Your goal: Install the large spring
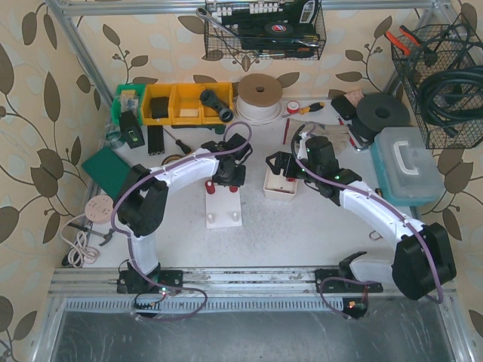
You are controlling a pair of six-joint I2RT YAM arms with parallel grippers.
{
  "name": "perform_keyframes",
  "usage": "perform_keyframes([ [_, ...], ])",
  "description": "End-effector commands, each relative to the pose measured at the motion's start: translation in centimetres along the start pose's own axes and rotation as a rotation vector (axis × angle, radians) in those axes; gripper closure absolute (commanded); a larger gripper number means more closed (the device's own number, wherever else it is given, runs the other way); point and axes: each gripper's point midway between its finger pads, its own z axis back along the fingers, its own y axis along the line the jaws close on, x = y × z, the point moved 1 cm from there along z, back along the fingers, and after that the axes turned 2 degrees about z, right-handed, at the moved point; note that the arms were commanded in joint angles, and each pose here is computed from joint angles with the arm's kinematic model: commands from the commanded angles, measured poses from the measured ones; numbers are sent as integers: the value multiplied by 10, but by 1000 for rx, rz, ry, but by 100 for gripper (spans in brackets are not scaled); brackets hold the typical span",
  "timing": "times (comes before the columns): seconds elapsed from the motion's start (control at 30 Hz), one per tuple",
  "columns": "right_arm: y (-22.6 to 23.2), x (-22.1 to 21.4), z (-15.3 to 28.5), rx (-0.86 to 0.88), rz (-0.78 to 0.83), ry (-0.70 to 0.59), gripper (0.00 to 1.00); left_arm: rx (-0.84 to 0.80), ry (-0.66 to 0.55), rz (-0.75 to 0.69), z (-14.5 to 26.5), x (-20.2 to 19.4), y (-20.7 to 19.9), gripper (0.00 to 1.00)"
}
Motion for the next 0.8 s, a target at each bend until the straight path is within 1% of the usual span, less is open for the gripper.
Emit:
perform_keyframes([
  [0.0, 0, 0, 3, 10, -5, -13, 7, -16, -12, -8, 5, 6, -10, 100],
  [0.17, 0, 0, 4, 11, -5, -15, 6, -22, -11, -11, 6, 7, -11, 100],
  [0.3, -3, 2, 6, -5, -14, -23, 1, -42, -22, -12, 10, 8, -14, 69],
  [0.33, -3, 2, 6, -7, -16, -25, 1, -50, -26, -12, 12, 8, -15, 62],
  [0.4, -4, 2, 6, -11, -17, -25, 1, -66, -32, -10, 15, 9, -18, 53],
  [0.53, -5, 2, 7, -15, -18, -25, 1, -82, -52, -17, 27, 14, -24, 39],
  [0.57, -5, 2, 7, -13, -17, -25, 1, -81, -57, -19, 31, 15, -25, 35],
  [0.67, -4, 3, 8, -8, -16, -31, 1, -76, -77, -21, 43, 19, -25, 28],
  [0.77, -4, 3, 10, -11, -14, -38, 1, -68, -100, -16, 55, 22, -23, 25],
])
